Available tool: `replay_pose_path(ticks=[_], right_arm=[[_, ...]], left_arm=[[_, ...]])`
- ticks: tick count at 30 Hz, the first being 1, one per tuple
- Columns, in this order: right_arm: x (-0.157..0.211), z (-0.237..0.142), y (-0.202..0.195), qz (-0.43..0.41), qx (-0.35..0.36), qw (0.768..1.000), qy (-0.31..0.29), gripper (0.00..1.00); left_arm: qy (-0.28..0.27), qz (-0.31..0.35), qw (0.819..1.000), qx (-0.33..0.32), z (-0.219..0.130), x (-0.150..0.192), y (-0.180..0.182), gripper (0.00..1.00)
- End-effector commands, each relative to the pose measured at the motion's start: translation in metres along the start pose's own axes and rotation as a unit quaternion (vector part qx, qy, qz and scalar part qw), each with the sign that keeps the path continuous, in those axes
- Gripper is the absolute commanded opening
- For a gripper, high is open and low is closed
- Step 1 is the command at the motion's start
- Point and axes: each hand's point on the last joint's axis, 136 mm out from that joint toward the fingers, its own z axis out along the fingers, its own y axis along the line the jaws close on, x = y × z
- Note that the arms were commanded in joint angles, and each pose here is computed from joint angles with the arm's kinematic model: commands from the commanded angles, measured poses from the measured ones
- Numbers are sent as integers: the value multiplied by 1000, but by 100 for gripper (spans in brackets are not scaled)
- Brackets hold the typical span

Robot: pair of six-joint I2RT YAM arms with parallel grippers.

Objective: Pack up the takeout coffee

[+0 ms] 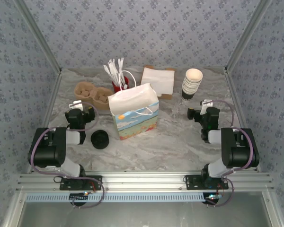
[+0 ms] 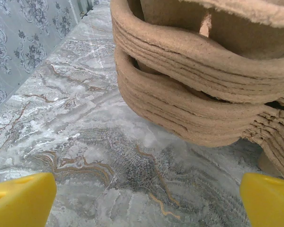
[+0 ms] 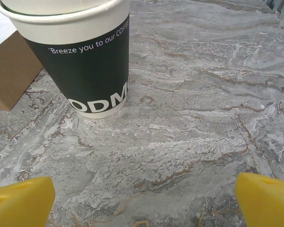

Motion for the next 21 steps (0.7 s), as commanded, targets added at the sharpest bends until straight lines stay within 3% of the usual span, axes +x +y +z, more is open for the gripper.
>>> replay_pose_path(ticks=[1,15,21], right_arm=[[-8,2,-1,-3,-2,1000,-9,100],[-8,3,-1,-2,-3,1000,-9,100],[-29,-8,-8,9,15,1000,-8,100]], left_arm=[[-25,-5,1000,1,0,-15,-2,99],[-24,-6,1000,0,0,-15,-1,99],[-23,-21,999,-36,-23,-38,15,99]])
